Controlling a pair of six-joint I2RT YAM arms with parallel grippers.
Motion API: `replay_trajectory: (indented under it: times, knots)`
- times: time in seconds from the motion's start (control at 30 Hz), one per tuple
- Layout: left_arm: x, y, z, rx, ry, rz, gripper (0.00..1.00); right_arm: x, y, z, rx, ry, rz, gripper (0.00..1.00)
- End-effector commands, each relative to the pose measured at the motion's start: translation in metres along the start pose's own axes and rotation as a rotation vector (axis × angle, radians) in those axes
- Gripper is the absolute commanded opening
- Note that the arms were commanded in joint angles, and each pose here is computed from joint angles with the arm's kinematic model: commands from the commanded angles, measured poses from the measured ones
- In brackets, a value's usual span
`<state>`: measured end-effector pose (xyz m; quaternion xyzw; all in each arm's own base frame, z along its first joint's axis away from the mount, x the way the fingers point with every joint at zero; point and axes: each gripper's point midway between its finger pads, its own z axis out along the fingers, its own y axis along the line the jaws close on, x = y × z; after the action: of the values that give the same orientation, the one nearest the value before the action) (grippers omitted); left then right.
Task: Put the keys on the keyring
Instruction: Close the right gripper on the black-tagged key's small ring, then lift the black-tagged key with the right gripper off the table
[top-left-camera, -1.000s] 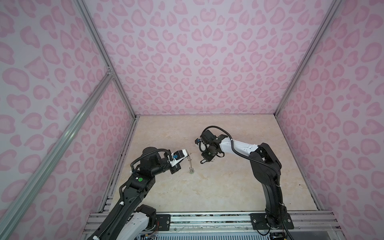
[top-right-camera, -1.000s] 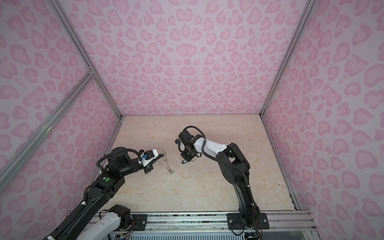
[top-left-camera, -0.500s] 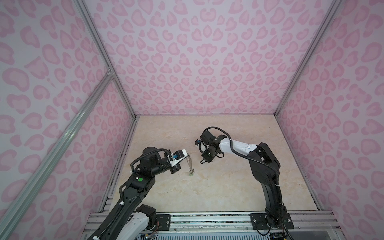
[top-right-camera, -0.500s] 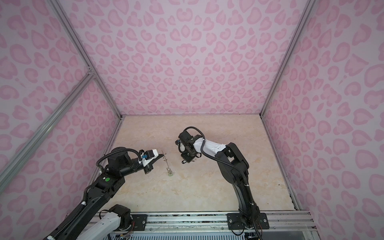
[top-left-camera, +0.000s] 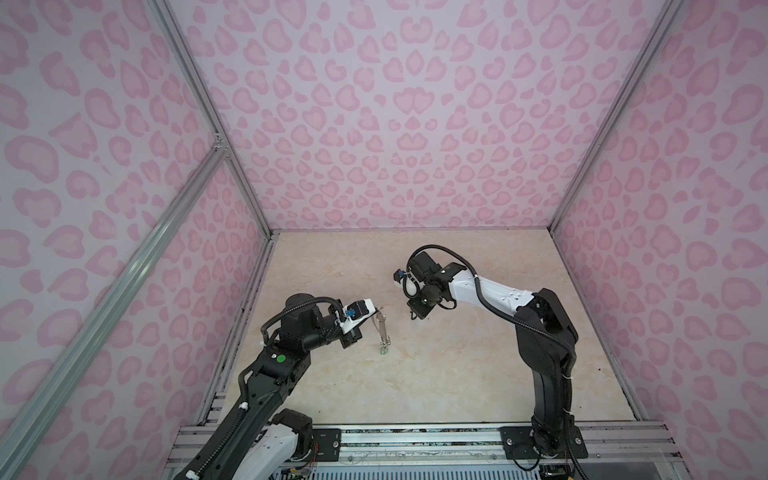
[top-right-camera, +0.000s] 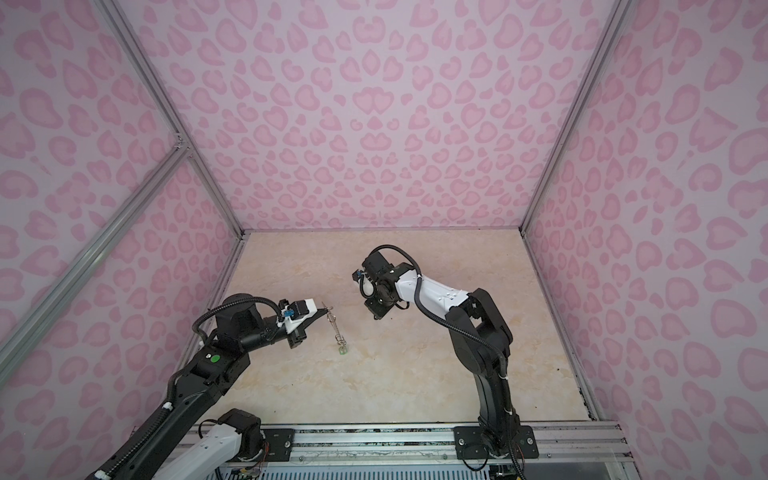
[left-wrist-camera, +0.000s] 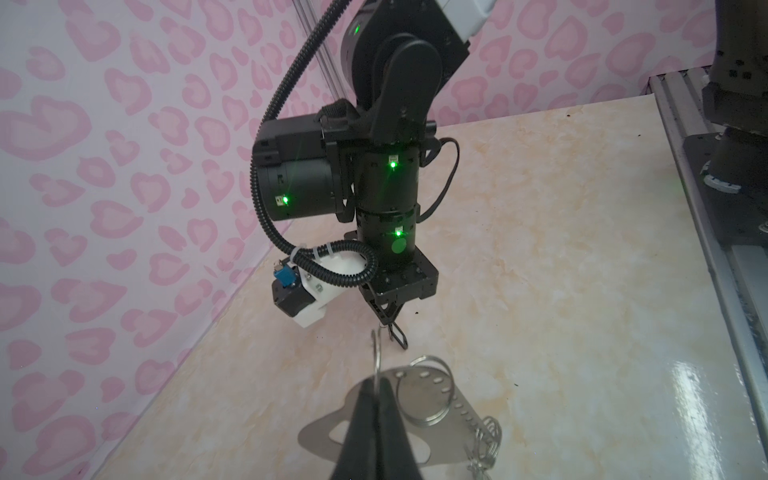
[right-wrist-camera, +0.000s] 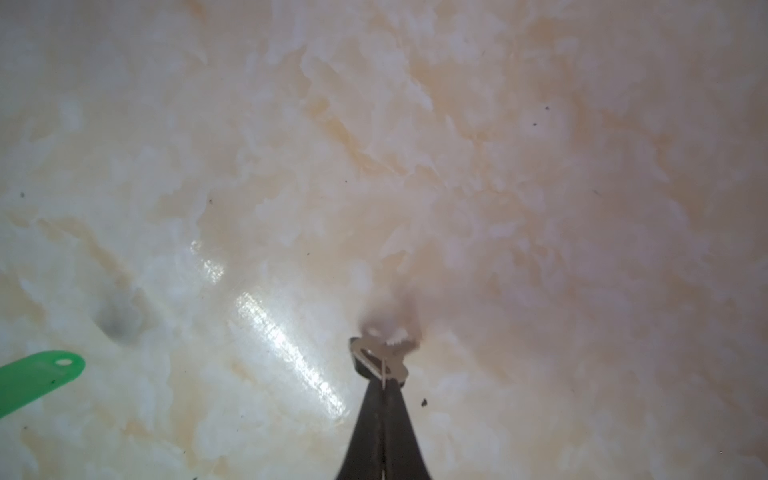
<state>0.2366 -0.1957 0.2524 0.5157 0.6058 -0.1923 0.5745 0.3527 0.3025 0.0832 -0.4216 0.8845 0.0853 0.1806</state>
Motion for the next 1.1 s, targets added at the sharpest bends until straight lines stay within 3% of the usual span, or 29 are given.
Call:
replay_trajectory:
  times: [0.0,0.3,0.5,0.67,0.8,1.07]
  knots:
    - [-0.014,-0.004,0.0,0.053,-0.039,0.028,0.03,-0.001,0.002,-0.02,-0.016,-0.049,-0.092,0.0]
    - [-0.029,-0.016,0.008,0.204,-0.041,0.099,0.03,-0.002,0.018,-0.104,-0.085,-0.376,-0.331,0.0]
    - [-0.033,-0.023,0.017,0.253,-0.029,0.13,0.03,0.005,0.033,-0.119,-0.105,-0.472,-0.414,0.0]
    - [-0.032,-0.022,0.015,0.224,-0.016,0.125,0.03,0.018,0.029,-0.099,-0.105,-0.373,-0.352,0.0]
    - [-0.026,-0.022,0.011,0.191,-0.006,0.11,0.03,0.036,0.032,-0.066,-0.112,-0.181,-0.344,0.0]
    - [-0.019,-0.022,0.005,0.137,0.009,0.081,0.03,0.042,0.027,-0.005,-0.057,0.059,-0.153,0.0]
